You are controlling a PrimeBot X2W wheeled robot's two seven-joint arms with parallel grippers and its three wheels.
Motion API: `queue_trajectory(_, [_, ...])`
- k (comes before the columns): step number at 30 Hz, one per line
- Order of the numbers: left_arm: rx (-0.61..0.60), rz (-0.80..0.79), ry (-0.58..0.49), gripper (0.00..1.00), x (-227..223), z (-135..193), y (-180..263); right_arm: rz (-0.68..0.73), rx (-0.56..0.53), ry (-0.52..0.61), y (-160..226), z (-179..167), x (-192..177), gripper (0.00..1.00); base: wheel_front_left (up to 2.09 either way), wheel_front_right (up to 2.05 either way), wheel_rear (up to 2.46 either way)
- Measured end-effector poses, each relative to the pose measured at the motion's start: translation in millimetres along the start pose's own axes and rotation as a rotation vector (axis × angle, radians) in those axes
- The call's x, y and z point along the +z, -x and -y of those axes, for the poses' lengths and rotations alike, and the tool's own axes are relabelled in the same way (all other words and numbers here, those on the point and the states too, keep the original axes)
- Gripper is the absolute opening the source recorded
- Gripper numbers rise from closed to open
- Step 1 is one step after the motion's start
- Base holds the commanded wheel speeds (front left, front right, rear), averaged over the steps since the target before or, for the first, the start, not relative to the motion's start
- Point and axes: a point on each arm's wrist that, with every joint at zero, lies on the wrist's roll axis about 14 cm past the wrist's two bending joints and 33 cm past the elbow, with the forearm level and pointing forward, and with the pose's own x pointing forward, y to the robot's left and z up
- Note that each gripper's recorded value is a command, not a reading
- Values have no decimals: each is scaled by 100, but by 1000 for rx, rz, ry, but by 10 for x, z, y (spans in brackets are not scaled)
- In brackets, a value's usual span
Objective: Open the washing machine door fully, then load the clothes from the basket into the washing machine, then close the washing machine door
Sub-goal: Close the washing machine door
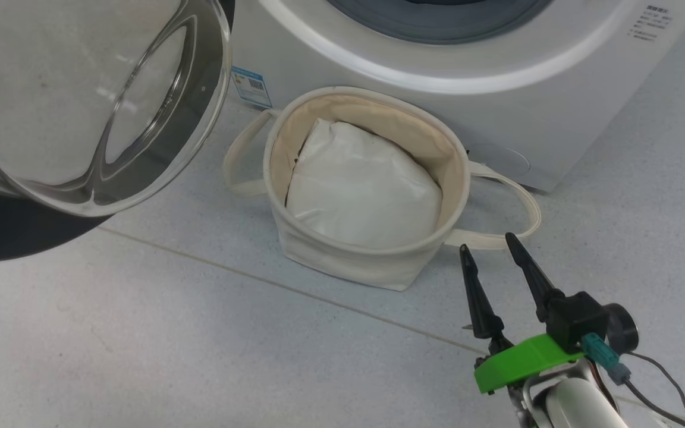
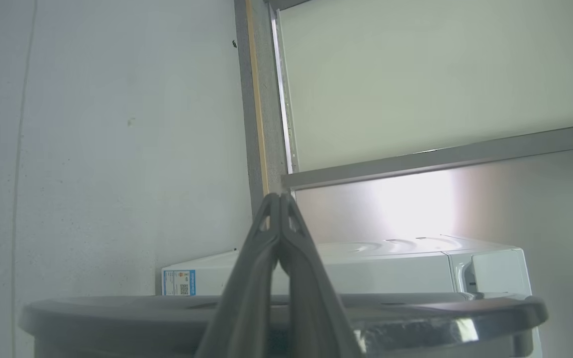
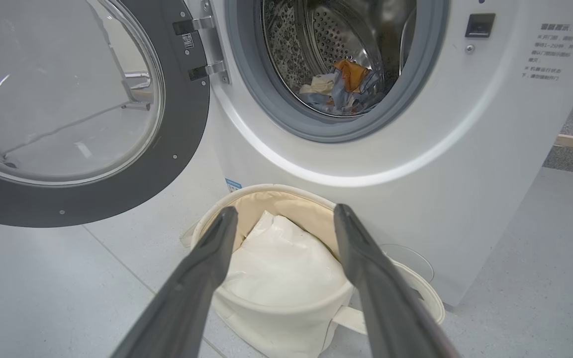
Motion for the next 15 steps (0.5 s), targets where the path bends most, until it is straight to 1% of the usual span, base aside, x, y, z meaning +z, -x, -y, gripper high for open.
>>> queue_trajectory(4, [-18, -89, -7, 0, -220, 55, -45, 1, -7, 3, 24, 17, 12, 100, 0, 0, 0])
queue_trajectory(10, [-16, -155, -16, 0, -334, 45, -67, -1, -18, 3, 41, 49, 4, 100, 0, 0, 0])
queue_trajectory(15, [-14, -278, -49, 0, -527, 46, -10, 6, -17, 7, 48, 36, 36, 100, 0, 0, 0])
